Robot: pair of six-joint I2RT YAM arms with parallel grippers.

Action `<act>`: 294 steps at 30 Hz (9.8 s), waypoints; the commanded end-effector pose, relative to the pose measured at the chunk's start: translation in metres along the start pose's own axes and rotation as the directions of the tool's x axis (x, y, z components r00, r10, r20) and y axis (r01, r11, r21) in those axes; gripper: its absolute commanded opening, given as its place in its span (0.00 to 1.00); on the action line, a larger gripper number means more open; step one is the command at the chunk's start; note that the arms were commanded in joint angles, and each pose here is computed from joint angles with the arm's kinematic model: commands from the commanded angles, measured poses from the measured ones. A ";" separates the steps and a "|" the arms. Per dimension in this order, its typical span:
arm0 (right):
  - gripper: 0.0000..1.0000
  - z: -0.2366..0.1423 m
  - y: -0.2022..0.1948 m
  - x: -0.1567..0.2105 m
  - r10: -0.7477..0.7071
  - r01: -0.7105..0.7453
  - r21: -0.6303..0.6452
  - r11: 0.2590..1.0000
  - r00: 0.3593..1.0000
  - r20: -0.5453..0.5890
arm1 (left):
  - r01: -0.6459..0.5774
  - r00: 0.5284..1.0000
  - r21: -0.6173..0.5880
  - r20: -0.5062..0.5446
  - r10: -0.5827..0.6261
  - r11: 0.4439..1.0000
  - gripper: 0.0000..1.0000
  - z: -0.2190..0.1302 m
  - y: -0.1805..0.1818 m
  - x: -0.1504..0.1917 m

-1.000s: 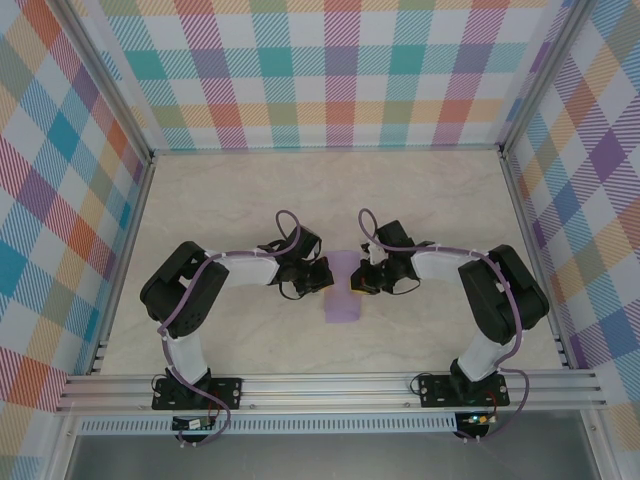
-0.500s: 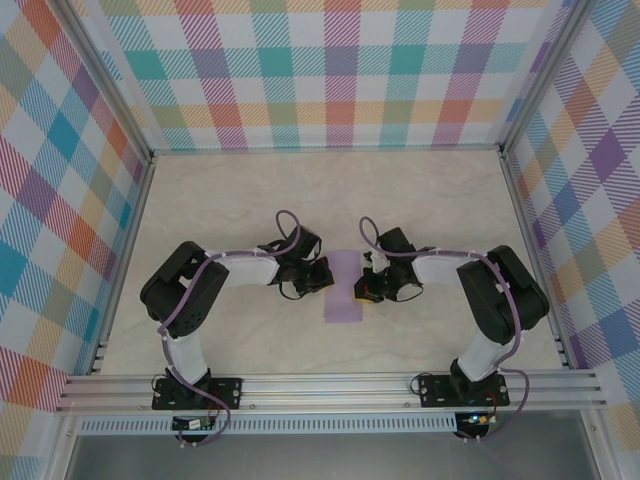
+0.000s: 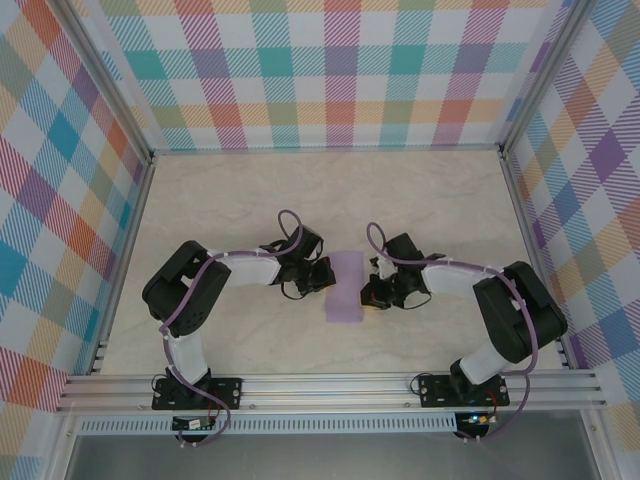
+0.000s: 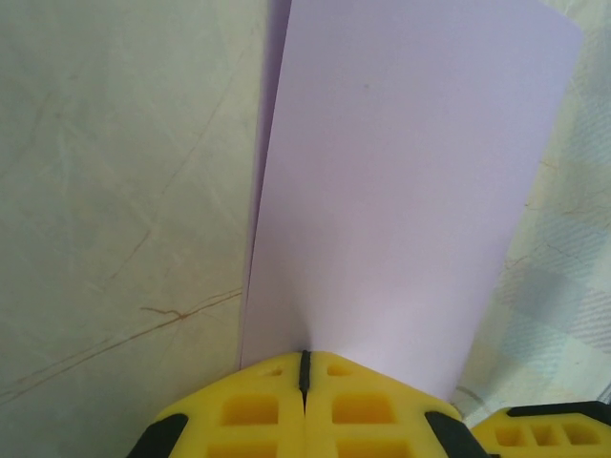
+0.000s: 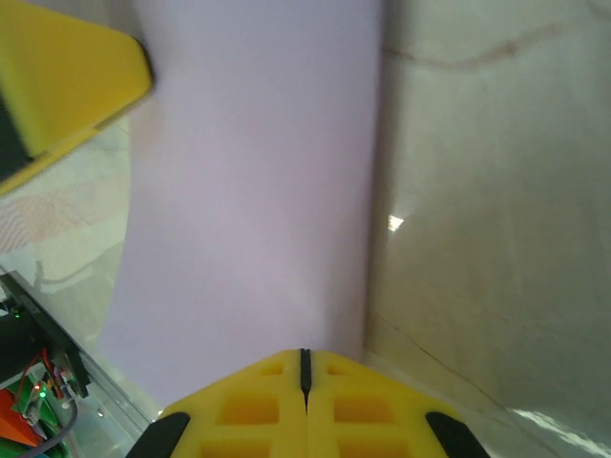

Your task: Fold a paper plane with a square sheet of paper (pick it up from the middle)

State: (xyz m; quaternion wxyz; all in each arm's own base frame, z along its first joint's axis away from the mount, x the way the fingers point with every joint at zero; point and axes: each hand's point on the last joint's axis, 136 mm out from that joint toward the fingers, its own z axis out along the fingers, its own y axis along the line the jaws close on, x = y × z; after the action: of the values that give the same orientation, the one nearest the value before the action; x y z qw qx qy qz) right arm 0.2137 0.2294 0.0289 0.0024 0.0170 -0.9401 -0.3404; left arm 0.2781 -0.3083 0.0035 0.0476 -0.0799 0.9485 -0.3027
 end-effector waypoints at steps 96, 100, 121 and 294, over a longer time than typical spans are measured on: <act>0.27 0.039 0.065 -0.121 0.075 -0.112 0.260 0.959 0.986 0.148 | 0.046 0.968 0.126 0.239 -0.075 0.991 0.95 -0.148 0.009 -0.031; 0.27 0.042 0.044 -0.124 0.100 -0.144 0.333 0.932 0.984 0.145 | 0.047 0.974 0.130 0.214 -0.074 0.990 0.95 -0.134 0.004 -0.028; 0.29 -0.025 0.067 -0.098 0.058 -0.102 0.122 0.987 0.946 0.320 | -0.030 0.993 0.202 0.117 0.006 0.979 0.48 -0.090 -0.048 0.025; 0.00 0.027 -0.023 -0.043 0.200 -0.212 0.032 0.977 0.955 0.218 | 0.179 0.920 0.172 0.320 -0.227 0.969 0.00 -0.010 -0.025 0.018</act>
State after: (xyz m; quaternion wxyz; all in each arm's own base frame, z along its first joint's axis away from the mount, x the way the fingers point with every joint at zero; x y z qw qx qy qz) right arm 0.2684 0.2427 0.0147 -0.0856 -0.1063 -0.9261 -0.3516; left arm 0.2584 -0.3243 0.0262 0.1707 -0.2012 0.9013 -0.3436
